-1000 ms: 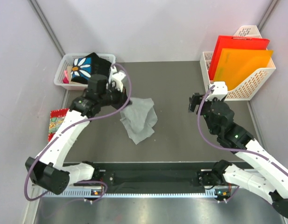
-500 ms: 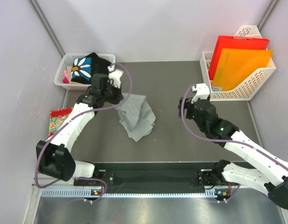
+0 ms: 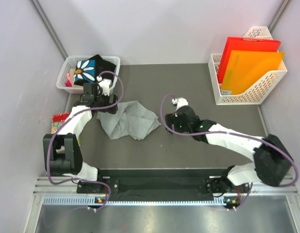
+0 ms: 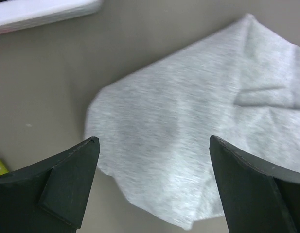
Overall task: Fold and stack the t-shirts
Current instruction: Move the tshirt to the center of the board, then flatten out the tshirt
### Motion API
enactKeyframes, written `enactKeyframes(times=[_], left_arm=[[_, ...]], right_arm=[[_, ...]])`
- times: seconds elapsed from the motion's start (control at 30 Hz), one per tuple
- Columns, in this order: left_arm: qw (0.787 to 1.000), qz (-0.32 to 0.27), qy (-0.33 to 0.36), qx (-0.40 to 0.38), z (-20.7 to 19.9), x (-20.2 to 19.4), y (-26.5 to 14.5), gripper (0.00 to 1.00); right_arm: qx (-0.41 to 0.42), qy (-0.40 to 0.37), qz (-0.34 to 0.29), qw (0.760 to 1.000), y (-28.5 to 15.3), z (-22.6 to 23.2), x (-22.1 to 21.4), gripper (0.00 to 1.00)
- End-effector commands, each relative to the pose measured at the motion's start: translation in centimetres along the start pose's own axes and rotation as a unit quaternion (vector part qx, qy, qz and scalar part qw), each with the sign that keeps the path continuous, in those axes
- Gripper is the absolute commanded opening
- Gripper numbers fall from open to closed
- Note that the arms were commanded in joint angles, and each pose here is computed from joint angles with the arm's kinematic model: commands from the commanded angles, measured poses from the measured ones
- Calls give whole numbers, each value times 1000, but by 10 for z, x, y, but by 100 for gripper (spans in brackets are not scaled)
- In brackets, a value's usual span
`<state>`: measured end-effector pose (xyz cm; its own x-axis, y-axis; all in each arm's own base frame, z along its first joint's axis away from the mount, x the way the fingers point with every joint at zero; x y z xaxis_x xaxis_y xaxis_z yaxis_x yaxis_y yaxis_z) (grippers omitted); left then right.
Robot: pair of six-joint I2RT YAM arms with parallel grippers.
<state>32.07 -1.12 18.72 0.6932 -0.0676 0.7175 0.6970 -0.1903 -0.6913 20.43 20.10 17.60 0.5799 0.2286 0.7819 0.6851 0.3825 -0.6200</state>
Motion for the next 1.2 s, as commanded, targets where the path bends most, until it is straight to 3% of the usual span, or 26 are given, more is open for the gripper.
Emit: enactKeyframes(times=[0.0, 0.1, 0.27, 0.6, 0.93, 1.0, 1.03, 1.07, 1.17], left_arm=[[995, -45, 27, -83, -19, 20, -30, 99], [992, -47, 37, -114, -33, 19, -41, 99], [986, 13, 70, -149, -48, -11, -43, 96], [989, 87, 84, -86, -33, -74, -17, 93], [991, 90, 83, -53, -26, -76, -2, 90], [991, 90, 88, -45, -24, -76, 0, 79], [991, 89, 89, -43, -24, -77, -1, 71], [991, 90, 90, -40, -23, -77, -1, 53], [992, 84, 93, -30, -22, -76, -5, 29]], right_arm=[[81, 20, -22, 996, 19, 30, 22, 81], [103, 21, -17, 994, 34, 40, 28, 80], [126, 16, -9, 992, 50, 54, 38, 79], [168, 31, -9, 985, 66, 72, 55, 75], [172, 38, 2, 984, 84, 78, 51, 67], [171, 37, 4, 985, 89, 79, 51, 64], [171, 36, 4, 985, 90, 79, 52, 63], [171, 34, 5, 985, 92, 80, 52, 61], [175, 29, 8, 984, 97, 82, 53, 56]])
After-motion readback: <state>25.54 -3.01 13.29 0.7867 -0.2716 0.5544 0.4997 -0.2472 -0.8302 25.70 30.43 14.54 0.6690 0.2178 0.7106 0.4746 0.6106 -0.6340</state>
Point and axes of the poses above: each gripper's point midway between its finger pads, its own y axis out along the fingers, its own z axis along the line the jaws close on, x = y × z, the point moved 10 cm from there along -y, back along the fingers, and after that the axes turned 6 degrees about -y, right-handed, at the moved point
